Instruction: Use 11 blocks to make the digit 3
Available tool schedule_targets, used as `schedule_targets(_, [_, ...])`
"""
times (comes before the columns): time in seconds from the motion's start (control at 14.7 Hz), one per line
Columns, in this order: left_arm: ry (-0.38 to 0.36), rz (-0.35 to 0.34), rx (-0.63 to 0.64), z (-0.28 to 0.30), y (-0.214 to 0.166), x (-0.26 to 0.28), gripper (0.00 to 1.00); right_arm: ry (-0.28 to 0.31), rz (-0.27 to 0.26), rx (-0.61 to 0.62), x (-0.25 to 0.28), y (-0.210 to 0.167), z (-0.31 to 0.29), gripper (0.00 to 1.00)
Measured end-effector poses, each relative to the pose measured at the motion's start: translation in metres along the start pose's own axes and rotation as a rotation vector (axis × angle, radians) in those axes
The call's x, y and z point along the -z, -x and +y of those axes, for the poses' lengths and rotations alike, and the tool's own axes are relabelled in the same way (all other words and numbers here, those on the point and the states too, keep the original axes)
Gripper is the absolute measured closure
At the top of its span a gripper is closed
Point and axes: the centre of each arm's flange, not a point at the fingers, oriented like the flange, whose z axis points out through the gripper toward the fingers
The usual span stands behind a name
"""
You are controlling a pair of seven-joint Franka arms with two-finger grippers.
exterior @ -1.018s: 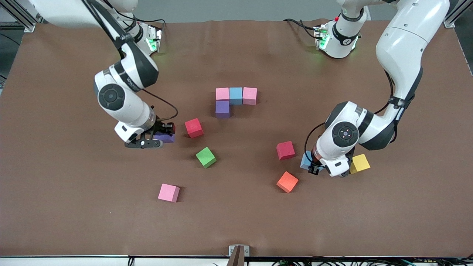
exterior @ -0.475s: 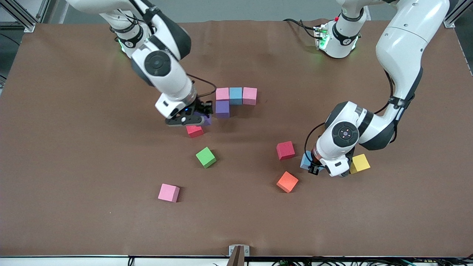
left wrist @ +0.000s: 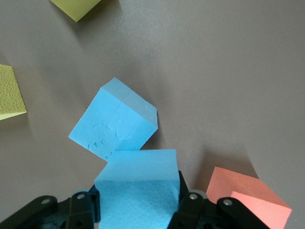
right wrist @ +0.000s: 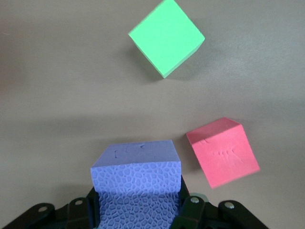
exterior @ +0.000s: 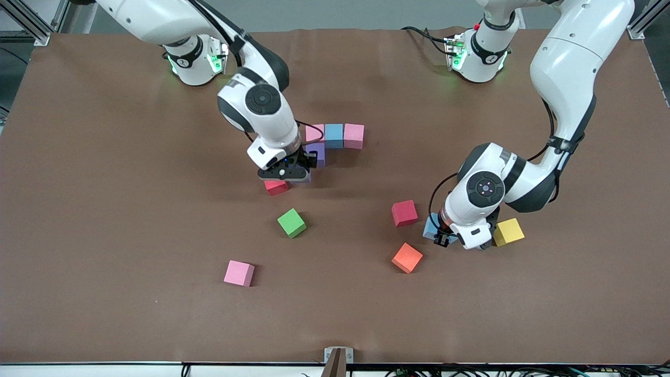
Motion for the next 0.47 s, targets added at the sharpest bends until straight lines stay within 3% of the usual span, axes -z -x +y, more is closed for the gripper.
schedule_targets(0.47, [0.0,0.0,0.0,0.0,0.0,0.0,0.44,0.006,0.011,-0.029,-0.038,0.001,-0.019,0.41])
